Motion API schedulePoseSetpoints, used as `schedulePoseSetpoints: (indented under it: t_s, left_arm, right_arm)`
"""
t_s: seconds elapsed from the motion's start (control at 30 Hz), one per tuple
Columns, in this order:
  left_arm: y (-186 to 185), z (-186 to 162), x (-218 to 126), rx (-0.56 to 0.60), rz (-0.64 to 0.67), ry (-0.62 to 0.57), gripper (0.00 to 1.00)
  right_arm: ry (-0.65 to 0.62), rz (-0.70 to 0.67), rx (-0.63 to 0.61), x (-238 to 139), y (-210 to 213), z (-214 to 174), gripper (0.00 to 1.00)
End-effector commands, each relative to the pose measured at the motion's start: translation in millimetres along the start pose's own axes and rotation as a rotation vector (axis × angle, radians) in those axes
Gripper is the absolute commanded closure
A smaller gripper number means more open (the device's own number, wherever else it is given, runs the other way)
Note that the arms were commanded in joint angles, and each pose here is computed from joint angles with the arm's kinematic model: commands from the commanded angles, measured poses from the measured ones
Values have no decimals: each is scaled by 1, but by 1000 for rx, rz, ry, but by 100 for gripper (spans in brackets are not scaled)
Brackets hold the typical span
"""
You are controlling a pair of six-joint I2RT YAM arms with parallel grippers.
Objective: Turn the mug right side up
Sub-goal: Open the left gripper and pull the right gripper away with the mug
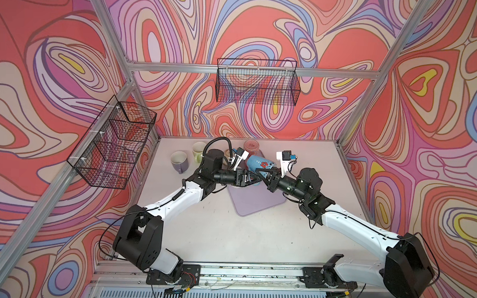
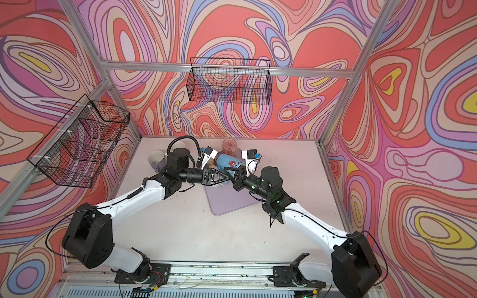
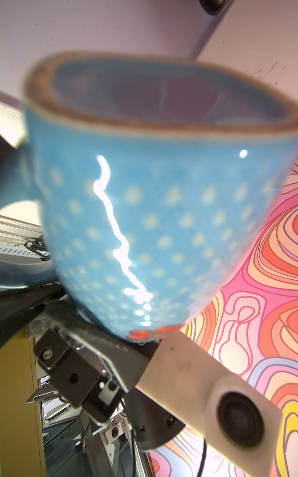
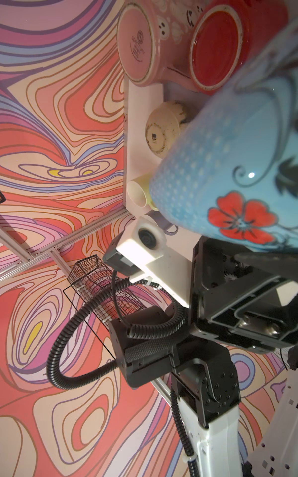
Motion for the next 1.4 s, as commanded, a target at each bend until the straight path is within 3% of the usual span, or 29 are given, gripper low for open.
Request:
schedulePoseSetpoints:
  t_s: [0.0, 0.5, 0.87, 1.13, 1.37]
  left_arm:
    - [-6, 11, -11, 56, 76, -53, 42]
    - [-11, 14, -34, 158, 284, -48, 39]
    - [-13, 12, -50, 241, 451, -10, 40]
    - [-22, 9, -72, 369, 645, 10, 40]
    - [-25, 4, -68, 414, 700, 43, 40]
  right_arm:
    - [-80, 62, -51, -6, 22, 20, 100]
    - [45, -165, -34, -6, 10, 20, 100]
    - [284, -397, -90, -12, 1, 30, 100]
    - [388, -547, -50, -24, -26, 42, 100]
    - [464, -747, -77, -39, -60, 63, 100]
Point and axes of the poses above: each gripper's point midway between its finger pads, its own x axis out along the fingers, its own y axis along the line the jaws close on, z = x × y, the point moved 9 cm from there along -x, back along the fingers, and after that the axes turned 3 degrees about x, right-handed, at the moved point
